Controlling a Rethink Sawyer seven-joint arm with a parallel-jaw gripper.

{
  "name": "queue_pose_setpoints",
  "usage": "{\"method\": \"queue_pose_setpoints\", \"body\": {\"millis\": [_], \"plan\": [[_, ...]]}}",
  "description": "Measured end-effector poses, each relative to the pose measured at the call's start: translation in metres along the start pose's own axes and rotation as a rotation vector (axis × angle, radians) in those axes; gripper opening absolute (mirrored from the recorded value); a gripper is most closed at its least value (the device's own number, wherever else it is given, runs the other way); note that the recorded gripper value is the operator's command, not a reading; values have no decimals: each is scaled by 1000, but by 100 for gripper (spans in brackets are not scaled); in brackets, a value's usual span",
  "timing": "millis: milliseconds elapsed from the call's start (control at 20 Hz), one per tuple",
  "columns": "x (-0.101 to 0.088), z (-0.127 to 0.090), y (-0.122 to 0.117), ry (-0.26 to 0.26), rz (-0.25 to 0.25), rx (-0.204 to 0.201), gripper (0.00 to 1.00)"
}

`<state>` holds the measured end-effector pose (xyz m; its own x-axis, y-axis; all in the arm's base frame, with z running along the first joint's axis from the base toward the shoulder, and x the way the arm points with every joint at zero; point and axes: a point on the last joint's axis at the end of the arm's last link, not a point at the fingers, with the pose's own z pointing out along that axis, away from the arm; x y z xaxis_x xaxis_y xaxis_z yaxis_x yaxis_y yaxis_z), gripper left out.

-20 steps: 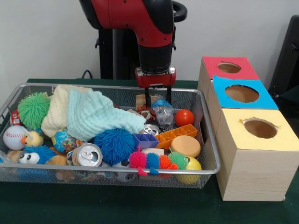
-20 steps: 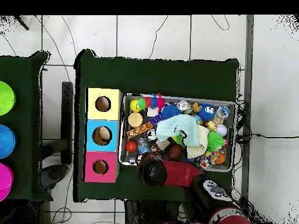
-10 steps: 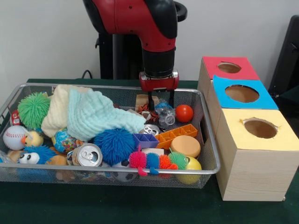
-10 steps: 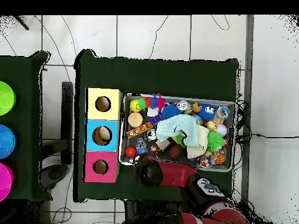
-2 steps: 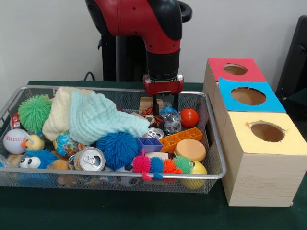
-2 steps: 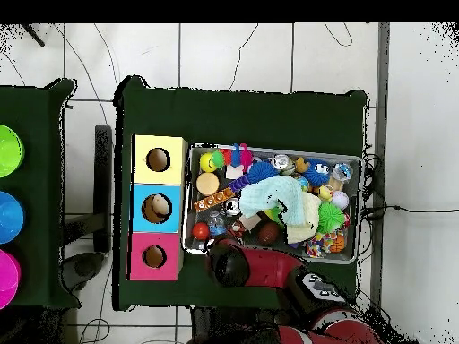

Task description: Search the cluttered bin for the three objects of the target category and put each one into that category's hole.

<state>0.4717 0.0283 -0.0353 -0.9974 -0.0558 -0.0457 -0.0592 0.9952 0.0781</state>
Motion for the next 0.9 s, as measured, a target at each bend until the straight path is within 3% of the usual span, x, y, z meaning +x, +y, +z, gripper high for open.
{"method": "queue_pose_setpoints", "body": {"millis": [700,850,900], "plan": [[2,-2,-1,0,6,-1,0],[2,-5,-3,-1,13,0,0],[0,-15,-5,-6,26,4,0]]}}
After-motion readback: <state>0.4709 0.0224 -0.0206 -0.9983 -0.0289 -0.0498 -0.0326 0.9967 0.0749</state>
